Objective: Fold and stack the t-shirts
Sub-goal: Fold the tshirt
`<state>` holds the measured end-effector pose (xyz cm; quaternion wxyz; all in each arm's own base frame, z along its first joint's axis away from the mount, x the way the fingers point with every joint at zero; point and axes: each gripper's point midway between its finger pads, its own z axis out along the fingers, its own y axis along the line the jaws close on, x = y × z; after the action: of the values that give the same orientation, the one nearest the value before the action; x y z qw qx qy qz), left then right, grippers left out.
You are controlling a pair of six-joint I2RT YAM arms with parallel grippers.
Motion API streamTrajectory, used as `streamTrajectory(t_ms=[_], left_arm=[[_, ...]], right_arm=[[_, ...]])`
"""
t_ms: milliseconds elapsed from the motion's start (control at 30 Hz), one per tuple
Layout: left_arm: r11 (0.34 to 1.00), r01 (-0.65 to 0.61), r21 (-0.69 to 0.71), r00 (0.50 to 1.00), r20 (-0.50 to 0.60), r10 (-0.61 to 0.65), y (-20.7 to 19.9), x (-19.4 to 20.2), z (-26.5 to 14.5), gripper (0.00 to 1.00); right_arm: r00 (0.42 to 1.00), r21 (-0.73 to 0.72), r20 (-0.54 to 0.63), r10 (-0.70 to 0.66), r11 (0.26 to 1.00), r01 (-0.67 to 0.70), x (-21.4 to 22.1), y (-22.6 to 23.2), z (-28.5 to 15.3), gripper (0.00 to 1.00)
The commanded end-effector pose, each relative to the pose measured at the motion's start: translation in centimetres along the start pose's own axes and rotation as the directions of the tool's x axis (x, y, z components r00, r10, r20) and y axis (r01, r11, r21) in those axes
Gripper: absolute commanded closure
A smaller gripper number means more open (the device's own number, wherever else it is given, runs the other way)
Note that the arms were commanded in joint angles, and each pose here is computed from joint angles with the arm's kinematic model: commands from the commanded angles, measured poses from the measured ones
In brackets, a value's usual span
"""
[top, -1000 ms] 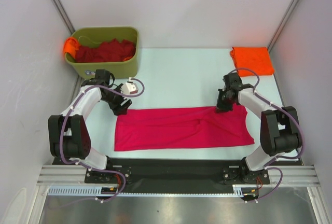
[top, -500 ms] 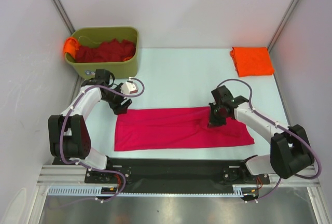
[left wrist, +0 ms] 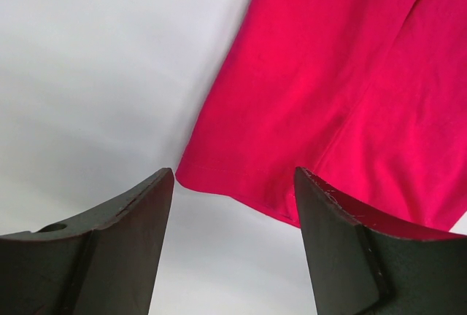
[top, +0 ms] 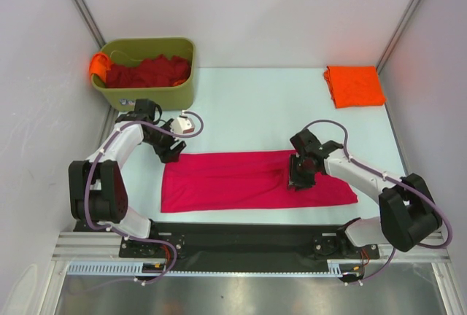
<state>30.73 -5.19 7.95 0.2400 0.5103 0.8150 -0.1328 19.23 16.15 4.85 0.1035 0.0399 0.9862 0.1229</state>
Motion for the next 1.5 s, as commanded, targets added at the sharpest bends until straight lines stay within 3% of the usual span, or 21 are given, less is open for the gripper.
streamTrajectory(t_ms=[0, 67, 167, 267, 333, 400, 467, 533, 767, 967, 1033, 1100, 1133, 1167, 1267, 1333, 1467], left_arm=[[1.0, 0.027, 0.009, 0.999, 0.027, -0.027, 0.0, -0.4, 0.2, 0.28], [0.998, 0.066, -0.015, 0.997, 0.04, -0.065, 0.5, -0.8, 0.1, 0.27], [0.977, 0.179, -0.119, 0.983, 0.07, -0.172, 2.7, -1.4, 0.2, 0.27], [0.941, 0.263, -0.214, 0.964, 0.097, -0.247, 4.9, -1.3, 0.5, 0.27], [0.926, 0.292, -0.238, 0.956, 0.088, -0.279, 5.6, -0.9, 1.1, 0.27], [0.918, 0.307, -0.251, 0.952, 0.088, -0.294, 6.1, -0.8, 1.6, 0.26], [0.919, 0.302, -0.254, 0.953, 0.07, -0.294, 6.1, -0.4, 2.3, 0.24], [0.927, 0.285, -0.246, 0.958, 0.057, -0.28, 5.7, -0.3, 2.8, 0.21], [0.926, 0.272, -0.264, 0.96, 0.012, -0.278, 6.4, 0.7, 4.7, 0.21], [0.937, 0.282, -0.208, 0.958, 0.002, -0.288, 5.7, 0.8, 6.1, 0.25], [0.94, 0.293, -0.176, 0.955, -0.003, -0.298, 5.2, 0.9, 6.5, 0.33], [0.943, 0.3, -0.142, 0.953, -0.003, -0.304, 4.5, 0.8, 6.8, 0.43], [0.944, 0.305, -0.127, 0.952, 0.003, -0.307, 4.1, 0.7, 6.9, 0.54], [0.944, 0.304, -0.126, 0.952, 0.003, -0.306, 4.0, 0.7, 7.0, 0.59], [0.943, 0.315, -0.11, 0.948, 0.001, -0.317, 3.7, 0.8, 7.2, 0.84], [0.937, 0.327, -0.121, 0.944, -0.002, -0.329, 3.9, 0.9, 7.2, 1.0], [0.911, 0.36, -0.201, 0.93, 0.009, -0.366, 5.7, 1.2, 6.5, 1.0]], right_arm=[[1.0, -0.018, -0.022, -0.017, 1.0, 0.017, 0.0, 0.9, -0.6, 0.59], [0.999, 0.008, 0.02, -0.043, 0.999, 0.043, -1.3, 0.8, -2.1, 0.42], [0.988, -0.014, 0.151, 0.025, 1.0, -0.023, -5.2, 0.0, -5.3, 0.34], [0.939, -0.038, 0.27, 0.212, 0.977, -0.21, -9.1, -4.4, -7.3, 0.38], [0.874, -0.028, 0.332, 0.356, 0.929, -0.368, -10.8, -9.1, -7.8, 0.44], [0.823, -0.046, 0.364, 0.435, 0.891, -0.451, -11.9, -11.9, -7.4, 0.53], [0.763, -0.076, 0.408, 0.502, 0.851, -0.519, -13.5, -15.0, -7.2, 0.54], [0.741, -0.112, 0.412, 0.53, 0.837, -0.536, -14.4, -16.4, -7.0, 0.52], [0.766, -0.087, 0.375, 0.522, 0.843, -0.531, -15.8, -18.2, -3.3, 0.49], [0.765, -0.079, 0.332, 0.552, 0.824, -0.561, -15.4, -18.8, -0.7, 0.54], [0.759, -0.064, 0.323, 0.566, 0.813, -0.579, -15.1, -19.4, 0.0, 0.61], [0.755, -0.068, 0.316, 0.574, 0.808, -0.586, -14.8, -19.6, 0.4, 0.75], [0.756, -0.071, 0.313, 0.575, 0.808, -0.585, -14.8, -19.6, 0.6, 0.81], [0.756, -0.07, 0.306, 0.578, 0.806, -0.588, -14.7, -19.7, 0.8, 0.89], [0.753, -0.069, 0.309, 0.581, 0.803, -0.592, -14.4, -19.7, 0.8, 1.0], [0.75, -0.055, 0.318, 0.58, 0.801, -0.596, -14.2, -20.0, 0.6, 1.0], [0.751, -0.007, 0.322, 0.577, 0.794, -0.608, -13.3, -20.6, -0.7, 1.0]])
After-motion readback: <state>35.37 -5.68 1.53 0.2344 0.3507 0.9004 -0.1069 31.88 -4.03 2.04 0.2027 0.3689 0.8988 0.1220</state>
